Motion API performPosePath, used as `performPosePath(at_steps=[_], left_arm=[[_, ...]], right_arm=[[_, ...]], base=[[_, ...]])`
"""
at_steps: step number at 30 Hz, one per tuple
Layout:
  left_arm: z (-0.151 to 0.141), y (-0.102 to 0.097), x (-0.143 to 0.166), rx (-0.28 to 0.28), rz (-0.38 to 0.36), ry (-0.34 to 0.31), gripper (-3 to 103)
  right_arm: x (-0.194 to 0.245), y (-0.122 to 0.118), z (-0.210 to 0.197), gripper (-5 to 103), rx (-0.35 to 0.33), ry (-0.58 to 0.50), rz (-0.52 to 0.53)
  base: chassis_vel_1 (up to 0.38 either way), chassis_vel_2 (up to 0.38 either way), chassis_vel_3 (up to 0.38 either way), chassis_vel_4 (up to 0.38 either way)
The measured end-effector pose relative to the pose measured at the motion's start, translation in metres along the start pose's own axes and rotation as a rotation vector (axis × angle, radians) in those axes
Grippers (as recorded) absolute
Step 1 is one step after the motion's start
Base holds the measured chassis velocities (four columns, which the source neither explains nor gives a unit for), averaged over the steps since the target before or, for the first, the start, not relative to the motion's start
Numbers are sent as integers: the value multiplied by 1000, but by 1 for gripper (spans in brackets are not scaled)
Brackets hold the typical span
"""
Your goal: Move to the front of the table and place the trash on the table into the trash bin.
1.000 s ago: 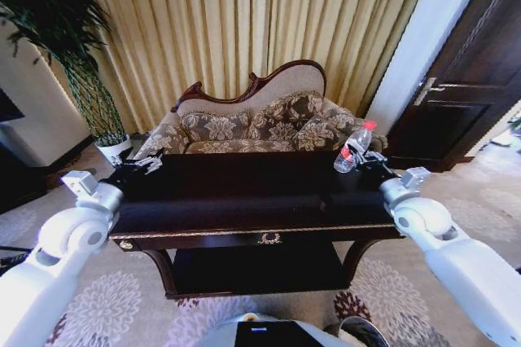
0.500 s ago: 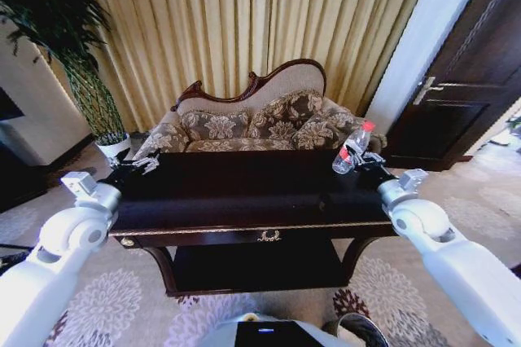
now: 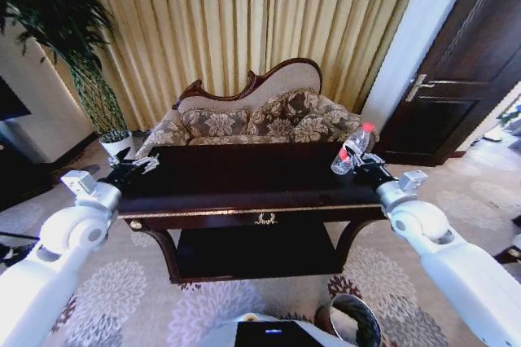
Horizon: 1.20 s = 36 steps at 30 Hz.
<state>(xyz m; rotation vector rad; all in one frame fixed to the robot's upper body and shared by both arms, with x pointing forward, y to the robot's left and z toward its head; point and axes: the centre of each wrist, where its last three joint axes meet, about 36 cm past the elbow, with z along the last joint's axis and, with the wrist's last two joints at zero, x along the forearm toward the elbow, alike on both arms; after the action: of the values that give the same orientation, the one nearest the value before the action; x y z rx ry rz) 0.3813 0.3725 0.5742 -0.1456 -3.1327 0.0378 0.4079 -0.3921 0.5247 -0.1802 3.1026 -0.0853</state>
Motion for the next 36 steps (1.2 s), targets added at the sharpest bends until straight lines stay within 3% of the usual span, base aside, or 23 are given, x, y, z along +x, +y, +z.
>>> performPosePath(at_steps=[23,32,36], left_arm=[[6,-9,-6,12,20,11,100],[13,-14,-4,18,18,14,100],[13,-13,-2,17,11,11,100]], right_arm=[[-2,-3,19,25,-21,14,30],[0,-4,73,25,-44,95,112],[8,-13,121,25,-26,187,191]], base=[[185,-194,-189,191],[109,-100,-94,100],[0,0,0,0]])
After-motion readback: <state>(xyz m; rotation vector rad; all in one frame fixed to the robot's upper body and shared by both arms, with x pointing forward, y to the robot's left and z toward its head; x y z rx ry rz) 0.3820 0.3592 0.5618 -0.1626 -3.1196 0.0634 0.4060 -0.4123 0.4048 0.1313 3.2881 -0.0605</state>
